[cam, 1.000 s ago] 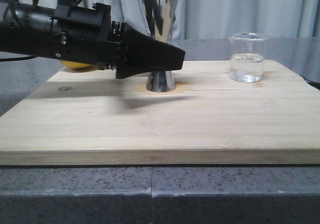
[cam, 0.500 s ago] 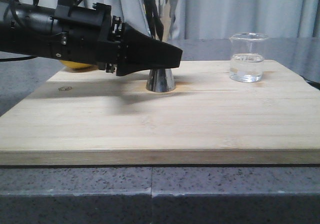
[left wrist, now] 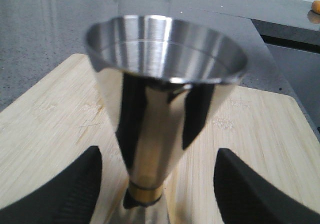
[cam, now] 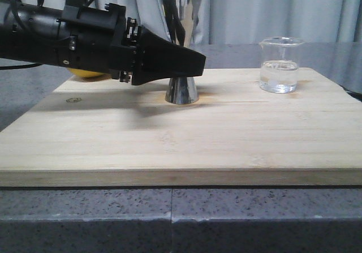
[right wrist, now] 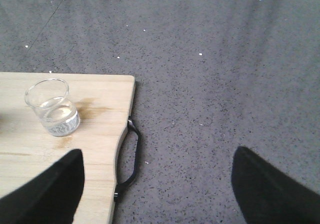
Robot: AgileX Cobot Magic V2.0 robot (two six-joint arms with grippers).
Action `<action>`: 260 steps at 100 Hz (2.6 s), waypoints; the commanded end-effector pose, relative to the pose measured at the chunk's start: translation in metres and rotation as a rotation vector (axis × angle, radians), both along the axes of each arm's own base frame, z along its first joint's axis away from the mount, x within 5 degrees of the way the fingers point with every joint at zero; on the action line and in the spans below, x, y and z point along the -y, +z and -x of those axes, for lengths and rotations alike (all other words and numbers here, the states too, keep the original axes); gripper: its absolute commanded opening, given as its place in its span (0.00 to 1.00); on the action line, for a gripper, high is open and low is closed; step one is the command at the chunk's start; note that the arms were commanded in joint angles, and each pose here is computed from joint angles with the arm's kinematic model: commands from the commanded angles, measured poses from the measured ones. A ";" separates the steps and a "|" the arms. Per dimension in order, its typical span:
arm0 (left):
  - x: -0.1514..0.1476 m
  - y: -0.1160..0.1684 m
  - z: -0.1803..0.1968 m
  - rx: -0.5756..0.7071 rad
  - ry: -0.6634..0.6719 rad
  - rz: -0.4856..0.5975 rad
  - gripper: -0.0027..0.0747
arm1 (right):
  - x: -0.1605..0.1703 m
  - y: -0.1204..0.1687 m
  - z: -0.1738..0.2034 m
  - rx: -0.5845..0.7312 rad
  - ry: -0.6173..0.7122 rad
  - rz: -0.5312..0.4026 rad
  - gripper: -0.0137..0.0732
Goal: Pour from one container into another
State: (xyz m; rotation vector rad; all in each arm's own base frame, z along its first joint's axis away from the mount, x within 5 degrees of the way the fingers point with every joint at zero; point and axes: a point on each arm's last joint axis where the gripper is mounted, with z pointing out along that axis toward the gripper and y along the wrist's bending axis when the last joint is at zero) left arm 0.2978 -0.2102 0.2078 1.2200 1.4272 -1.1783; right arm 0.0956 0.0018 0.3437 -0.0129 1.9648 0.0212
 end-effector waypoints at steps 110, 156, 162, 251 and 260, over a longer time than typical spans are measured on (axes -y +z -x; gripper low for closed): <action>0.003 0.035 0.005 0.033 -0.037 0.161 0.31 | 0.000 0.016 -0.003 0.095 -0.002 0.007 0.80; 0.003 0.035 0.005 0.033 -0.037 0.161 0.16 | 0.000 0.016 -0.003 0.095 -0.002 0.007 0.80; 0.003 0.035 0.005 0.033 -0.037 0.161 0.16 | 0.000 0.016 -0.003 0.095 -0.002 0.007 0.80; 0.006 0.050 -0.002 0.083 -0.041 0.184 0.16 | -0.009 0.034 -0.032 0.071 0.113 0.010 0.80; 0.006 0.050 -0.002 0.083 -0.041 0.184 0.16 | -0.012 0.033 -0.040 0.054 0.146 0.010 0.80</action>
